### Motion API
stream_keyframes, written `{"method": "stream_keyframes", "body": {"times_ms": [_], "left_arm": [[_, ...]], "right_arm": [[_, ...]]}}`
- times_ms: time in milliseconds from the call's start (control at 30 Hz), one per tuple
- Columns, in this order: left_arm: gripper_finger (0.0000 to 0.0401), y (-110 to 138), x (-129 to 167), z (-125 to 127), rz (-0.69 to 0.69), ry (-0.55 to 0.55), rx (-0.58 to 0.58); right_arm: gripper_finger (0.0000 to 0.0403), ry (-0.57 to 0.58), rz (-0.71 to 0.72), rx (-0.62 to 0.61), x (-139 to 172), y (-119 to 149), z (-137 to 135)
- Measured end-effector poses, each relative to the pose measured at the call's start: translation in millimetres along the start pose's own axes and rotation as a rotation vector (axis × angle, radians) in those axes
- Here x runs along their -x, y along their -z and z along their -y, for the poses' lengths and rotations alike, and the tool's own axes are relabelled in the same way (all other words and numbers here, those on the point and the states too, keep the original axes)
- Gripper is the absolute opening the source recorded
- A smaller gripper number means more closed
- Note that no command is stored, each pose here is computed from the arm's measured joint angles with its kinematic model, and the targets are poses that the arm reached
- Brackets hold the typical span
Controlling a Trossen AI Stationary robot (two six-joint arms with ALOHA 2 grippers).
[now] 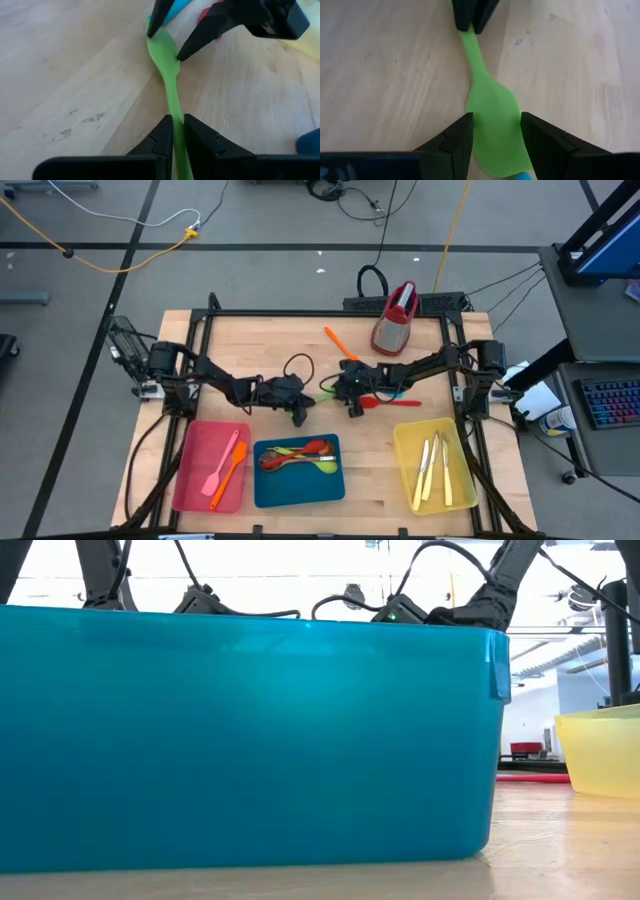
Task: Pick & Place Kitchen Items
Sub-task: Put the green spatula into the pink bin
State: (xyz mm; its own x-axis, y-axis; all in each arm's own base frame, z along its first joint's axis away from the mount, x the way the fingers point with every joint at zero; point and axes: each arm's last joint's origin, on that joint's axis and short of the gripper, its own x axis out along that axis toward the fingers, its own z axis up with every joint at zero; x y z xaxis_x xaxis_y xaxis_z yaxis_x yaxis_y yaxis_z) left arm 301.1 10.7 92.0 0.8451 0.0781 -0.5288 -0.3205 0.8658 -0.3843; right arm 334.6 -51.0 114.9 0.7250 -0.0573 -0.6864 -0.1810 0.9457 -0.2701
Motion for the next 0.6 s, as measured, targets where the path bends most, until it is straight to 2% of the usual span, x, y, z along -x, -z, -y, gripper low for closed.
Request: {"method": "stream_keyframes", "body": {"times_ms": [267, 400, 500, 600], "left_arm": [[0.0042, -2.7, -1.9, 10.3, 0.020, 0.020, -0.163], [0.0042, -4.2, -2.5, 15.3, 0.037, 0.016, -0.200], [0.0042, -3.9, -2.4, 16.1, 0.042, 0.004, -0.214], [0.0042, -2.4, -2.4, 15.5, 0.028, -0.004, -0.199]], "right_arm": [[0.0160, 0.005, -0.006, -0.228, 1.6, 2.2, 5.4], [0.0160, 0.028, -0.004, -0.269, 2.8, 5.5, 14.3], [0.0160, -0.039, 0.018, -0.295, 3.8, 9.4, 21.3], [0.0160, -0.095, 0.029, -0.375, 5.2, 14.1, 28.5]]}}
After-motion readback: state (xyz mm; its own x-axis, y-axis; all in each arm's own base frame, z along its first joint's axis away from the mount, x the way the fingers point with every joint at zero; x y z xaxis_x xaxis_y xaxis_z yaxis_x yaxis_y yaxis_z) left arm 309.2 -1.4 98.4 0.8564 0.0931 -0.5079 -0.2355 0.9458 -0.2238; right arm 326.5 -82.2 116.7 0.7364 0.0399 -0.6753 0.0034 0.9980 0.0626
